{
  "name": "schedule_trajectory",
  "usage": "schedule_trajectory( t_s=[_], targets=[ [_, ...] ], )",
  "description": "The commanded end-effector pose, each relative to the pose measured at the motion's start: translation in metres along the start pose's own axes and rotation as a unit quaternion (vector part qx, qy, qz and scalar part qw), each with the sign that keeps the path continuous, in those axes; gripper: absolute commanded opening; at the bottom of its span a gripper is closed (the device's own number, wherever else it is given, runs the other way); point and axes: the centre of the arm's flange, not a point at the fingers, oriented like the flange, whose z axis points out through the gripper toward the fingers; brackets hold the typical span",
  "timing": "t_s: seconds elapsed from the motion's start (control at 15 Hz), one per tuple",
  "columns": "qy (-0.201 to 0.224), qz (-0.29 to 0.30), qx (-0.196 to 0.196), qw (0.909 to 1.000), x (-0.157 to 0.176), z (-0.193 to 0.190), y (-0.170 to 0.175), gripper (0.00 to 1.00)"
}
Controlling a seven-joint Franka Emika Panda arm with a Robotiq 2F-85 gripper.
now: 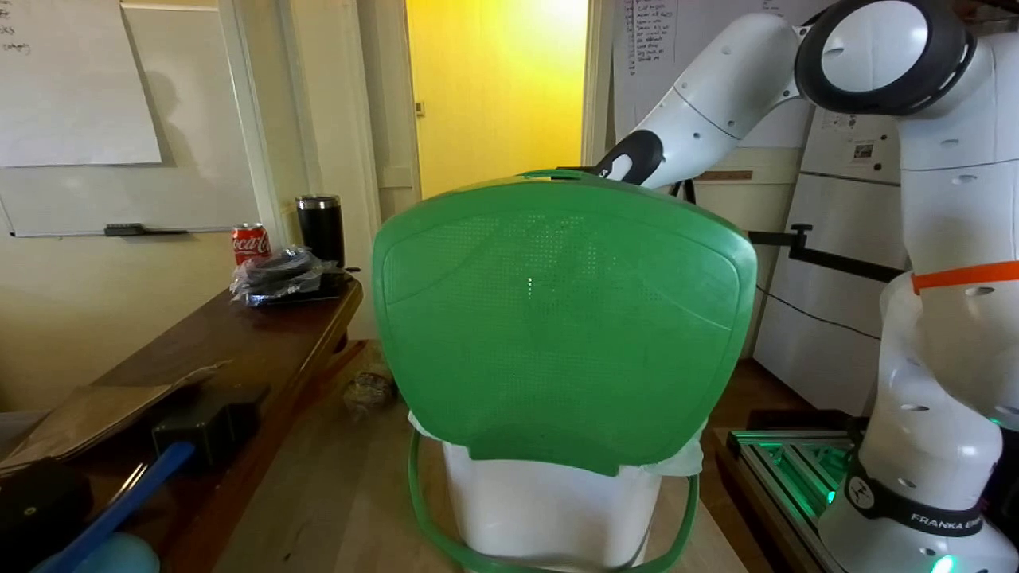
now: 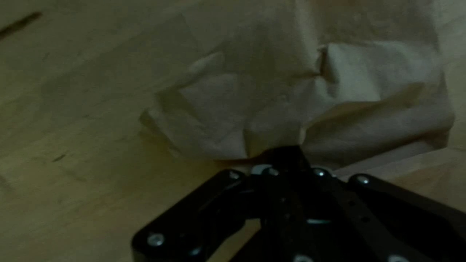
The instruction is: Wipe the table with the tissue, then throw it in the bin, and finally close the bin
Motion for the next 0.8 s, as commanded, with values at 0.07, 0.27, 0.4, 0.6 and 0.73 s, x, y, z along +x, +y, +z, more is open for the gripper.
schedule_trajectory(
  t_s=[0.07,0.27,0.4,0.6,0.73],
  targets=[
    [-0.004,-0.074,0.036,0.9966,-0.005,0.026,-0.054,0.01],
    [-0.008,-0.097,0.041,0.9944,-0.004,0.033,-0.071,0.01],
    [-0.012,-0.084,0.034,0.9958,-0.006,0.034,-0.055,0.01],
    [-0.010,-0.045,0.020,0.9987,-0.016,0.027,-0.015,0.01],
    [-0.006,-0.015,0.012,0.9998,-0.025,0.022,0.015,0.01]
  ],
)
